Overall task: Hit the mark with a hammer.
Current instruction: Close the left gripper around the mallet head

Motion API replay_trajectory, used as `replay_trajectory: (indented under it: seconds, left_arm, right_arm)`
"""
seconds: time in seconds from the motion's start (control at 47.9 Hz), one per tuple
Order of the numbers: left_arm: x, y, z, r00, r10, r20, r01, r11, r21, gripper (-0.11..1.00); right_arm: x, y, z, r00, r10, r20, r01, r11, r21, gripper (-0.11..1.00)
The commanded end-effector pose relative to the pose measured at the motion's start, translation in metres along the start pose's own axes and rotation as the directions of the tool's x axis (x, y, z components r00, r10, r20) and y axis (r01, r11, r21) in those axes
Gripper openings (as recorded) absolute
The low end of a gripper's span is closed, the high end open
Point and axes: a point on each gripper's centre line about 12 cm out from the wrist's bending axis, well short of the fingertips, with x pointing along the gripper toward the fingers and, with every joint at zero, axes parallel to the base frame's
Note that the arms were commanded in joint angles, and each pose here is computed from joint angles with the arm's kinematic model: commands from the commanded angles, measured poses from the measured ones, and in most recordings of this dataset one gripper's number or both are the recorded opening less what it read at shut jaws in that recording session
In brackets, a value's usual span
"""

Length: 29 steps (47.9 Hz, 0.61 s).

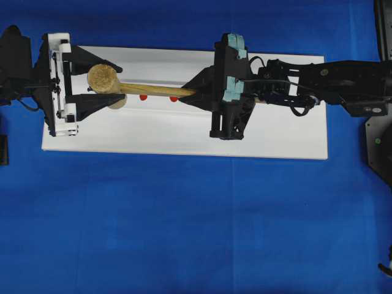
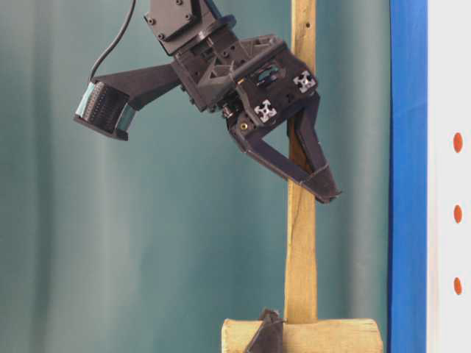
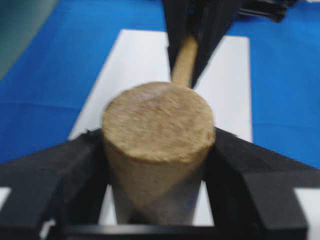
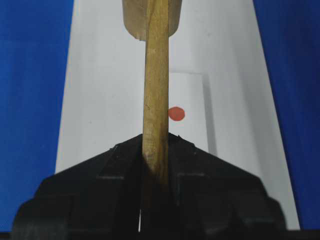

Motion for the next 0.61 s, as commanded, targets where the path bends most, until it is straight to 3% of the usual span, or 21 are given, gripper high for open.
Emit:
replay_trajectory:
  seconds: [0.0, 0.104, 0.188, 0.25, 0.397, 0.48, 0.584]
  left_arm:
    - [0.001, -0.0035, 0.0105, 0.999, -0.013, 0.034, 0.013, 1.0, -0.009, 0.47]
    - [0.0008, -0.0034, 0.009, 1.0, -0.012, 0.025, 0.012, 1.0, -0.016, 0.47]
    - [0.0011, -0.0034, 0.0083, 1.0, -0.012, 0.016, 0.012, 1.0, -0.019, 0.47]
    - [0.0011, -0.0034, 0.0076, 1.0, -0.012, 0.01, 0.012, 1.0, -0.02, 0.47]
    - [0.0013, -0.0034, 0.0073, 1.0, -0.012, -0.001, 0.012, 0.999, -0.04, 0.47]
    - [0.0011, -0.0034, 0.0068, 1.0, -0.012, -0.007, 0.012, 0.999, -0.051, 0.47]
    - [0.0004, -0.0035, 0.0056, 1.0, -0.013, -0.023, 0.012, 0.998, -0.062, 0.47]
  right_arm:
    - [-0.0043, -0.0012, 0.0187, 0.998, -0.004, 0.06, 0.004, 1.0, 0.002, 0.02]
    - [-0.0042, -0.0012, 0.0185, 0.998, -0.004, 0.058, 0.004, 1.0, 0.003, 0.03]
    - [-0.0042, -0.0011, 0.0184, 0.998, -0.003, 0.057, 0.003, 1.0, 0.012, 0.13]
    - [-0.0042, -0.0011, 0.0184, 0.998, -0.004, 0.057, 0.003, 1.0, 0.017, 0.27]
    - [-0.0042, -0.0012, 0.0171, 0.999, -0.004, 0.054, 0.003, 1.0, 0.017, 0.75]
    - [-0.0047, -0.0013, 0.0171, 0.998, -0.004, 0.055, 0.003, 1.0, 0.014, 0.93]
    - [-0.0056, -0.0014, 0.0165, 0.998, -0.005, 0.057, 0.004, 1.0, 0.014, 0.9]
